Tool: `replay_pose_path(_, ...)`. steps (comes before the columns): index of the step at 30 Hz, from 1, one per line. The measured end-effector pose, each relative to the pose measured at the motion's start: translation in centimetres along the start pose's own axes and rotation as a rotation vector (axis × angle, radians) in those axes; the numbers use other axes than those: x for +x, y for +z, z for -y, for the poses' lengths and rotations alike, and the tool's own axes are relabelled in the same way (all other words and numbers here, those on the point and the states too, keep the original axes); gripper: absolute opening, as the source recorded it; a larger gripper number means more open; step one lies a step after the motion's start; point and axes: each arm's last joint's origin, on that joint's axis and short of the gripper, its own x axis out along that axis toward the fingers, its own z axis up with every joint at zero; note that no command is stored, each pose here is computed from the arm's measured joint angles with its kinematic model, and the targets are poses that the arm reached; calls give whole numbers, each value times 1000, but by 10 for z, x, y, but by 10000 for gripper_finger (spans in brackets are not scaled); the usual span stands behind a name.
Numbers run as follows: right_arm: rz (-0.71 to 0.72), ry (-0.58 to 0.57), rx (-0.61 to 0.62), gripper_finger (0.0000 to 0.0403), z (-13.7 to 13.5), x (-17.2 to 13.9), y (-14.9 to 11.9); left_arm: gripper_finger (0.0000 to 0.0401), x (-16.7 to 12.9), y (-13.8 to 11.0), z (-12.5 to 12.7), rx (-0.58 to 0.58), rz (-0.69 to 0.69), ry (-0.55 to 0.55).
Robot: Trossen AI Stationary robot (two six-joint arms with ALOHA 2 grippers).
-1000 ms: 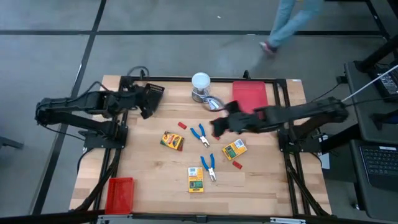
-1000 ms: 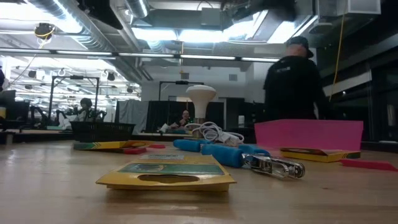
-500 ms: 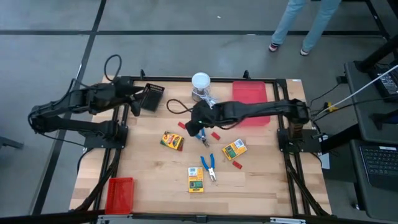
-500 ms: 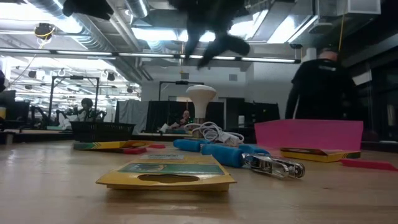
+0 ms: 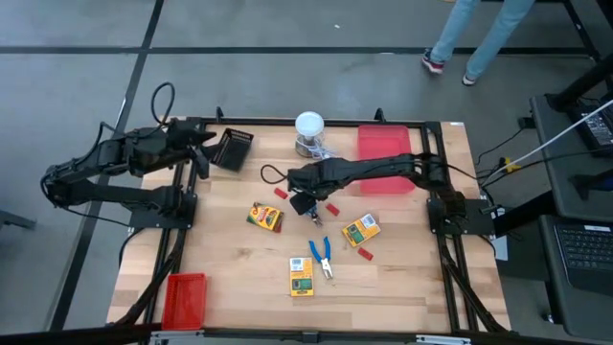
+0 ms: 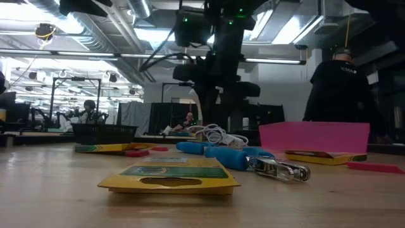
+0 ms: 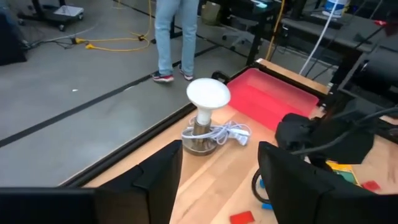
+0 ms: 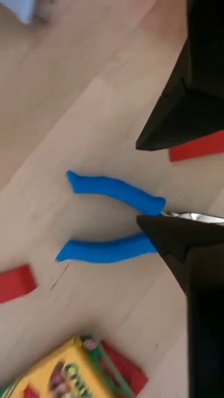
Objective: Pick & Place School Supplies
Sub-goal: Put the blue puncher into the pink bin
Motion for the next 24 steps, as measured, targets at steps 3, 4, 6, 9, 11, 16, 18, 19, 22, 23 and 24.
replay_pose_path(3, -14, -26, 21, 215, 1, 3, -2, 210, 0, 0, 0, 2, -3, -8)
replay_pose_path(4, -9, -24, 32, 223, 1, 4, -1, 210, 0, 0, 0, 7, -3, -8)
replay_pose_path(6, 5, -16, 63, 236, 0, 4, 0, 210, 0, 0, 0, 11, -5, -12)
replay_pose_path(9, 23, -1, 98, 244, -2, 4, 1, 210, 0, 0, 0, 17, -6, -15)
replay_pose_path(11, 38, 3, 115, 243, -2, 4, 2, 210, 0, 0, 1, 25, -6, -16)
replay_pose_path(16, 80, -25, 135, 232, -2, 3, 4, 210, 0, 0, 1, 41, -8, -24)
replay_pose_path(18, 81, -24, 139, 228, -3, 7, 4, 210, 0, 0, 1, 44, -13, -38)
replay_pose_path(19, 78, -24, 139, 227, -3, 10, 4, 210, 0, 0, 1, 46, -14, -43)
replay_pose_path(22, 34, -24, 141, 225, -6, 25, 2, 210, 0, 0, 2, 49, -7, -49)
replay_pose_path(23, 17, -23, 141, 225, -7, 30, 1, 210, 0, 0, 2, 49, -7, -49)
replay_pose_path(24, 1, -28, 137, 225, -8, 35, -1, 210, 0, 1, 2, 49, -6, -50)
